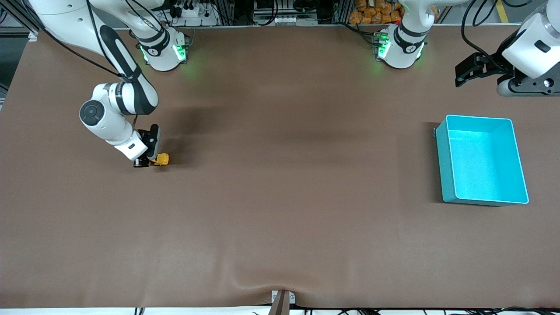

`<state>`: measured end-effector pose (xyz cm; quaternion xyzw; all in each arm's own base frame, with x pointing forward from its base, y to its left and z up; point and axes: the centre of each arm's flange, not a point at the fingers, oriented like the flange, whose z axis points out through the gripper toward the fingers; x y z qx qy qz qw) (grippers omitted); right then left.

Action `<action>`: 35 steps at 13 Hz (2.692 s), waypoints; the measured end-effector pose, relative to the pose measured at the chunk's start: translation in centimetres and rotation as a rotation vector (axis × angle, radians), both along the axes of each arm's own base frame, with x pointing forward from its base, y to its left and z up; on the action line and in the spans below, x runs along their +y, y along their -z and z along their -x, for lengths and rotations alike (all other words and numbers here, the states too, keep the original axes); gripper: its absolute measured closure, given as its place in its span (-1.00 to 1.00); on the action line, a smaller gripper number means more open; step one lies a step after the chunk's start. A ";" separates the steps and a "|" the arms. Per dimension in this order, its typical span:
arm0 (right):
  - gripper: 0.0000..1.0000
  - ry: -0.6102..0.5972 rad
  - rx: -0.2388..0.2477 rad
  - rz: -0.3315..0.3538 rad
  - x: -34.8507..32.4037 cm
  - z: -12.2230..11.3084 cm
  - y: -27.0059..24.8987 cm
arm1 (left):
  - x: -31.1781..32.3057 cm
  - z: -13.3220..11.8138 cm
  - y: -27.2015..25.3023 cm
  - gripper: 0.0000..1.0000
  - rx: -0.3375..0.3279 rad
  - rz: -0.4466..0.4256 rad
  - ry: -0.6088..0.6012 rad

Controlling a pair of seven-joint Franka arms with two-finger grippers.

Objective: Wind and store yellow beetle car
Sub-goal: 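Drag the car backward along the table with the right gripper, then open the right gripper and lift it off the car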

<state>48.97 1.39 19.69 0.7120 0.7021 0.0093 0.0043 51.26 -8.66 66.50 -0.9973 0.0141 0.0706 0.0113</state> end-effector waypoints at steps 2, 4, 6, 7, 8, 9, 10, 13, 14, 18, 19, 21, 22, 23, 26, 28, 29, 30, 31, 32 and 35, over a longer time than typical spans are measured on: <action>0.16 0.002 0.001 0.001 -1.0 -0.1 0.0 | 0.2 0.0 0.0 -1.00 0.000 0.000 -0.005; 0.16 0.008 0.001 0.001 -2.3 -0.1 0.0 | 0.3 -0.1 0.0 -1.00 0.000 0.000 -0.006; 0.16 0.018 0.001 0.002 -3.4 -0.2 0.0 | 0.4 -0.1 0.0 -1.00 0.000 0.000 -0.007; 0.16 0.023 0.001 0.002 -3.9 -0.2 0.0 | 0.6 -0.1 0.0 -1.00 0.000 0.000 -0.011; 0.16 0.024 0.001 0.002 -4.3 -0.2 0.0 | 1.0 -0.2 0.0 -1.00 0.000 0.000 -0.019; 0.16 0.023 0.001 0.002 -4.6 -0.2 0.0 | 1.4 -0.2 0.0 -1.00 0.000 0.000 -0.027; 0.16 0.024 0.002 0.002 -5.1 -0.2 0.0 | 1.6 -0.3 0.0 -1.00 0.000 0.000 -0.032; 0.16 0.015 0.005 0.002 -6.4 -0.3 0.1 | 1.7 -0.3 0.0 -1.00 0.000 0.000 -0.032; 0.16 0.010 0.005 0.003 -6.8 -0.3 0.1 | 1.7 -0.3 0.0 -1.00 0.000 0.000 -0.032; 0.16 -0.002 0.004 0.004 -9.2 -0.5 0.0 | 1.6 -0.2 0.0 -1.00 0.000 0.000 -0.031; 0.16 0.000 0.005 0.004 -9.8 -0.5 0.0 | 1.6 -0.2 0.0 -1.00 0.000 0.000 -0.031; 0.16 0.009 0.004 0.005 -11.0 -0.6 0.1 | 1.6 -0.2 0.0 -1.00 0.000 0.000 -0.031; 0.16 0.015 0.004 0.005 -11.4 -0.6 0.1 | 1.6 -0.2 0.0 -1.00 0.000 0.000 -0.031; 0.16 0.019 0.004 0.005 -11.7 -0.6 0.1 | 1.6 -0.2 0.0 -1.00 0.000 0.000 -0.031; 0.16 0.024 0.010 0.004 -12.1 -0.8 0.1 | 1.6 -0.2 0.0 -1.00 0.000 0.000 -0.031; 0.07 0.031 0.021 0.002 -12.5 -1.1 0.1 | 1.6 -0.2 0.0 -1.00 0.000 0.000 -0.031; -0.10 0.038 0.031 0.000 -13.0 -1.5 0.3 | 1.6 -0.2 0.0 -1.00 0.000 0.000 -0.031; -0.33 0.047 0.061 -0.007 -13.6 -2.2 0.4 | 1.6 -0.2 0.0 -1.00 0.000 0.000 -0.031; -0.55 0.059 0.111 -0.020 -14.5 -3.3 0.1 | 1.6 -0.2 0.0 -1.00 0.000 0.000 -0.031; -0.77 0.078 0.157 -0.038 -15.6 -4.5 -1.1 | 1.6 -0.2 0.0 -1.00 0.000 0.000 -0.031; -1.00 0.138 0.193 -0.092 -18.3 -7.7 -6.1 | 1.6 -0.2 0.0 -1.00 -0.001 0.000 -0.031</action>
